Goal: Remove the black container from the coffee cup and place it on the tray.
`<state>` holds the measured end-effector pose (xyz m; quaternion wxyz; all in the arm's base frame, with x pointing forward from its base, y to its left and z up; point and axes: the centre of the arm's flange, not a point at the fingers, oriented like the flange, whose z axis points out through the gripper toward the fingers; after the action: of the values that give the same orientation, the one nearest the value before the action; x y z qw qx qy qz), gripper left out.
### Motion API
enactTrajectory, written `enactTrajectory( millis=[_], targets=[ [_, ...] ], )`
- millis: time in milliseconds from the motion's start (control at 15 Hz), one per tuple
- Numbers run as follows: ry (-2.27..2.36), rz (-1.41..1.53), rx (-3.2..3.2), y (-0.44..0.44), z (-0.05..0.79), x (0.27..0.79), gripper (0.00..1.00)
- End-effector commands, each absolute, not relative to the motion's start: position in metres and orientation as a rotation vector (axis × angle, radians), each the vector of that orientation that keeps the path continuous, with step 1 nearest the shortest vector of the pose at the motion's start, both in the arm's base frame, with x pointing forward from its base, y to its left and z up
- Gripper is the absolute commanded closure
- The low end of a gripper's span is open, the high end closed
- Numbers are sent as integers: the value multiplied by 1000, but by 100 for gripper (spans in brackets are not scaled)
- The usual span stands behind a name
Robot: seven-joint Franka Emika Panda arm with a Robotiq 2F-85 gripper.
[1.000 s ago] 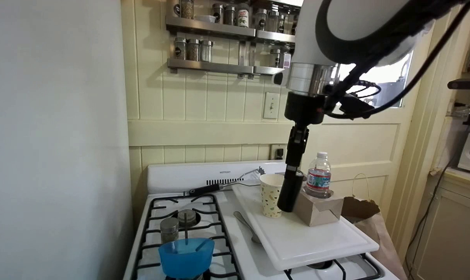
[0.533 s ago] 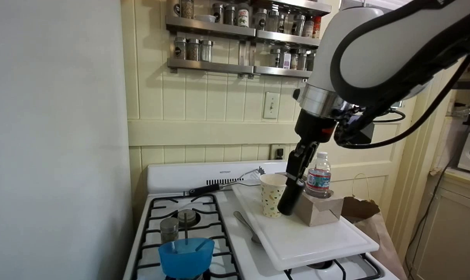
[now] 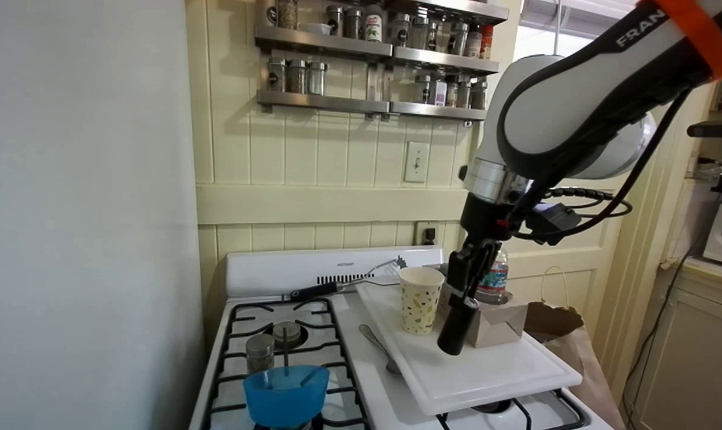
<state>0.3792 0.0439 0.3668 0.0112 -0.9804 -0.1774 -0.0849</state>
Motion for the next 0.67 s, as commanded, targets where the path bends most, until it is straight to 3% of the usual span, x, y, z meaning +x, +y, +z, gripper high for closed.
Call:
enactTrajectory(
  millis=[0,333,400,467,600],
  targets=[
    [-477,-164,-3031,37,351,384,83],
    [-425,-87,-3047,32,340,385,83],
    [-419,-77,-3051,31,339,385,33],
    [-421,-79,-3050,30,340,386,31],
    [-420,-71,-3054,29,341,386,19]
  ],
)
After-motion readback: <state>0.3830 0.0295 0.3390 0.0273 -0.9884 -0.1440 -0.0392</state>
